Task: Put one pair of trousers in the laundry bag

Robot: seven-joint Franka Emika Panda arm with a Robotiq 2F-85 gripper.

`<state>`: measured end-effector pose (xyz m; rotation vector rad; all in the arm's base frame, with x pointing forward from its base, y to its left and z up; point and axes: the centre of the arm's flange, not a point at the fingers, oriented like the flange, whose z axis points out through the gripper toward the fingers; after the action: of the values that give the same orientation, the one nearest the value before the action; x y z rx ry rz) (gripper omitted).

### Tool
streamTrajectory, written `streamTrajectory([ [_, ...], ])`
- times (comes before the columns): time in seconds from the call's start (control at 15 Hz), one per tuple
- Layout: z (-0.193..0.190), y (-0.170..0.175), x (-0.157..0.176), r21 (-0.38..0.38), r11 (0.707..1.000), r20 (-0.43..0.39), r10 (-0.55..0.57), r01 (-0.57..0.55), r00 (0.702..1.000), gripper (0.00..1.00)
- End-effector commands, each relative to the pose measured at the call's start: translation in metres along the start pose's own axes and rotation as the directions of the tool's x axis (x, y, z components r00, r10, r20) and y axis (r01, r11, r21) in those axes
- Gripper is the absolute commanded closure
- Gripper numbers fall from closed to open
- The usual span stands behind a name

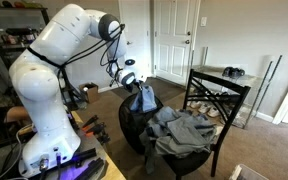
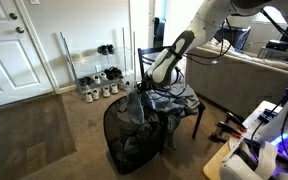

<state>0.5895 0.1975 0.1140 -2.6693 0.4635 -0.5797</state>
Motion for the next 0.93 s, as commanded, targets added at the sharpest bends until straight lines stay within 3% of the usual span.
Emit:
streamTrajectory([
  [0.0, -0.017, -0.005, -0.007, -0.016, 0.996, 0.112, -0.080, 0.082, 0.990, 0.99],
  [0.27, 0.003, -0.040, -0.015, 0.040, 0.981, 0.227, -0.193, 0.189, 0.955, 0.99],
  [0.6, 0.010, -0.073, -0.010, 0.086, 0.964, 0.279, -0.265, 0.251, 0.923, 0.99],
  [0.67, 0.011, -0.074, -0.008, 0.078, 0.965, 0.282, -0.264, 0.252, 0.922, 0.71],
  [0.73, 0.011, -0.072, -0.006, 0.080, 0.966, 0.273, -0.260, 0.247, 0.926, 0.71],
  [0.87, 0.008, -0.067, 0.000, 0.080, 0.970, 0.252, -0.242, 0.230, 0.937, 0.59],
])
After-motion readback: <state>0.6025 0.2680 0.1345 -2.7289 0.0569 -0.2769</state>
